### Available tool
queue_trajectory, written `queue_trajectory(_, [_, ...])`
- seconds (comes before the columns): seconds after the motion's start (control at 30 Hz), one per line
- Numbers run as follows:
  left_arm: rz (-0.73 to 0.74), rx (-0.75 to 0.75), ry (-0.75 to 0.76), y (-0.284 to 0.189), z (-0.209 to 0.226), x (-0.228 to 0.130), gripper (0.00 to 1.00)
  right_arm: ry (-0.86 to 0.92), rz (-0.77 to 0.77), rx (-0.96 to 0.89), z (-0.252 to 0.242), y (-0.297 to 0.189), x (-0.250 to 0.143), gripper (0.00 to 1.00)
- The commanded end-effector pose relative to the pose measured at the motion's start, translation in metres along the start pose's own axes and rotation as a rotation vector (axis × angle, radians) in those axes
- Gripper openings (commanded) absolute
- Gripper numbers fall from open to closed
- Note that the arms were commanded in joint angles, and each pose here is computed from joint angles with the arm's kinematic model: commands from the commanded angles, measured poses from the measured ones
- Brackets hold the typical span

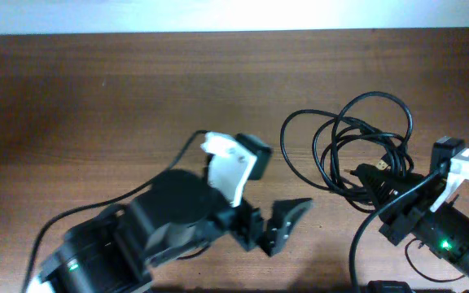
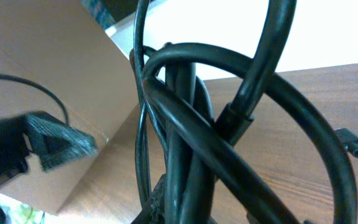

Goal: Untangle cables

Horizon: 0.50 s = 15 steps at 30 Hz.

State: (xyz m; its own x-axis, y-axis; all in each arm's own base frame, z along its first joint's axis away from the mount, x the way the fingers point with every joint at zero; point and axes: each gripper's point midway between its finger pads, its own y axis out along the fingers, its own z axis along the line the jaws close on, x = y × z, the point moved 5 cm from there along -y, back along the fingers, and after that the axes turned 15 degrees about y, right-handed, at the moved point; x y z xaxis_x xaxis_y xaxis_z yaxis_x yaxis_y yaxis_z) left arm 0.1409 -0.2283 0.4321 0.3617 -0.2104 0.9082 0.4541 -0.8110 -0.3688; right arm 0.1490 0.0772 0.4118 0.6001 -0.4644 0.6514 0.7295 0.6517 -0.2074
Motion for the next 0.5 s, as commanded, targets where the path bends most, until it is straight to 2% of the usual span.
queue_trajectory(0.0, [0.019,-0.103,-0.096,0.015,-0.012,0.003,0.99,0.064,-0.101,-0.041,-0.001,-0.002,0.016,0.04])
queue_trajectory(0.17, [-0.057,-0.136,-0.292,0.023,-0.016,0.022,0.99,0.126,-0.174,-0.001,0.008,-0.004,0.03,0.04])
queue_trajectory(0.33, [-0.007,-0.131,-0.376,0.061,-0.015,0.018,0.99,0.122,-0.138,0.033,0.012,-0.003,0.026,0.04])
queue_trajectory(0.47, [0.001,-0.126,-0.385,0.063,-0.014,0.017,0.99,0.117,-0.134,0.044,0.014,-0.003,0.026,0.04])
